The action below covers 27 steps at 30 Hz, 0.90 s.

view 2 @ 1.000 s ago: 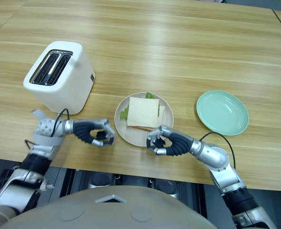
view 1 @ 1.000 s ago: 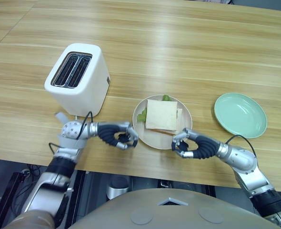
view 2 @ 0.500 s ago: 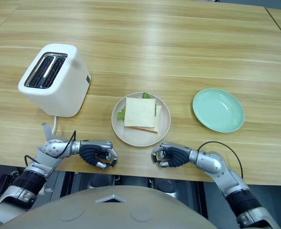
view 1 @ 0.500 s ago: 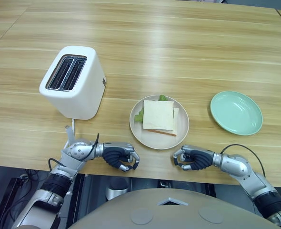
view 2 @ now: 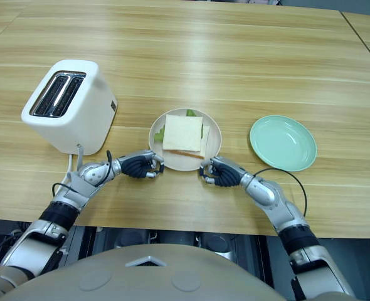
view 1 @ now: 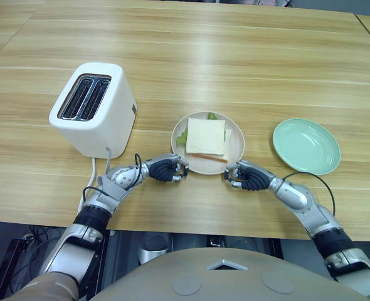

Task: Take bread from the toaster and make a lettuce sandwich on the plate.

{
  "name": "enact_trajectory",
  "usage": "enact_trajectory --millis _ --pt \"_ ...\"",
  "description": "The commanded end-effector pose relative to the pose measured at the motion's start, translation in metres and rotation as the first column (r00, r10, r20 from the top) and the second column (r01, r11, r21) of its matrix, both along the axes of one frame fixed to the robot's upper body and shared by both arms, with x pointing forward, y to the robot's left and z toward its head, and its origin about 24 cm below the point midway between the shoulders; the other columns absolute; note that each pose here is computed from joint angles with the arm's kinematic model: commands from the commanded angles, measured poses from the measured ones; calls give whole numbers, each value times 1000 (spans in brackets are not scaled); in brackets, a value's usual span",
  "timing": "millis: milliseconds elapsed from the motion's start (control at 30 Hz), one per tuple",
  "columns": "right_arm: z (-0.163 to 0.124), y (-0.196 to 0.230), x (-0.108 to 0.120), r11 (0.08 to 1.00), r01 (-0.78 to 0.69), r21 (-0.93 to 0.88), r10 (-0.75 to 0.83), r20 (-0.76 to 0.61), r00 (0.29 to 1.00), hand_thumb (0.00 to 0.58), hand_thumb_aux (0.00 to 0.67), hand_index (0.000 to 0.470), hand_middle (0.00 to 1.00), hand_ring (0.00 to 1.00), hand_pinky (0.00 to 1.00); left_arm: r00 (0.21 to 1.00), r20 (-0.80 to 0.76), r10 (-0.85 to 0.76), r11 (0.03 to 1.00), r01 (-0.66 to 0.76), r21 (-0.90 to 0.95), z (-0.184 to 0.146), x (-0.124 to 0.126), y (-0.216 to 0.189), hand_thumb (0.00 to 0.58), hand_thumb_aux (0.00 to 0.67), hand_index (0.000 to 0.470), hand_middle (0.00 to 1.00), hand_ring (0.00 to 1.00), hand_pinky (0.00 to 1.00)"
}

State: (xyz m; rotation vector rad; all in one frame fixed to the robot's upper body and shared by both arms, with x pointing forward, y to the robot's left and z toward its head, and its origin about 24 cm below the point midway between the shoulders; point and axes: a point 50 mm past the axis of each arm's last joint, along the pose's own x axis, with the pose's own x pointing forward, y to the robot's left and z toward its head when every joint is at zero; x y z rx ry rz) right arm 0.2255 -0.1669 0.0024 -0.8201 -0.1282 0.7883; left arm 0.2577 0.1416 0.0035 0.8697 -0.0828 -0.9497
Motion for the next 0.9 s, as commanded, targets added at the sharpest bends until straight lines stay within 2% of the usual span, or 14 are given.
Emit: enact_trajectory --millis 33,233,400,433,467,533,567,600,633,667,700,800,900 --pt "-6 5 13 999 49 11 -49 14 999 580 670 460 1000 1000 1000 992 10 125 992 -125 12 -5 18 3 579 646 444 1000 1000 1000" --pt "0 17 43 986 131 104 -141 89 986 580 670 460 1000 1000 1000 965 28 261 964 -259 -57 -1 42 6 579 641 440 1000 1000 1000" --pt "9 24 53 959 164 231 -200 139 970 580 670 460 1000 1000 1000 952 10 306 929 -296 -223 11 52 5 576 615 422 1000 1000 1000" --pt "12 23 54 951 168 261 -213 153 965 580 670 460 1000 1000 1000 953 15 303 917 -287 -277 16 52 5 523 460 316 933 933 933" --pt "15 22 55 943 171 284 -224 165 961 580 670 460 1000 1000 1000 954 22 298 906 -275 -321 20 51 5 441 342 235 863 863 863" --pt "24 18 55 921 160 355 -239 189 952 580 670 460 1000 1000 1000 959 66 275 874 -221 -433 33 47 4 441 342 235 863 863 863" --pt "31 16 54 902 151 405 -250 203 947 519 452 310 894 894 894 962 95 257 849 -179 -497 41 43 4 0 0 0 671 671 671" --pt "38 13 53 880 145 453 -265 214 940 519 452 310 894 894 894 963 119 243 823 -140 -550 47 39 4 0 0 0 671 671 671" --pt "45 9 52 851 143 505 -288 222 931 132 81 56 596 596 596 963 139 232 793 -105 -600 53 35 4 0 0 0 561 561 561" --pt "52 4 52 818 140 559 -313 227 922 0 0 0 110 110 110 961 155 229 759 -76 -647 60 31 5 0 0 0 310 310 310" --pt "59 -1 51 781 138 608 -339 228 913 0 0 0 0 0 0 959 164 230 724 -56 -687 65 28 6 0 0 0 51 51 51" --pt "76 -15 47 677 124 725 -393 215 894 0 0 0 0 0 0 951 183 248 647 -22 -762 77 22 8 0 0 0 0 0 0" --pt "81 -21 44 636 125 761 -416 202 886 0 0 0 0 0 0 946 185 266 602 -13 -798 83 19 6 0 0 0 0 0 0"
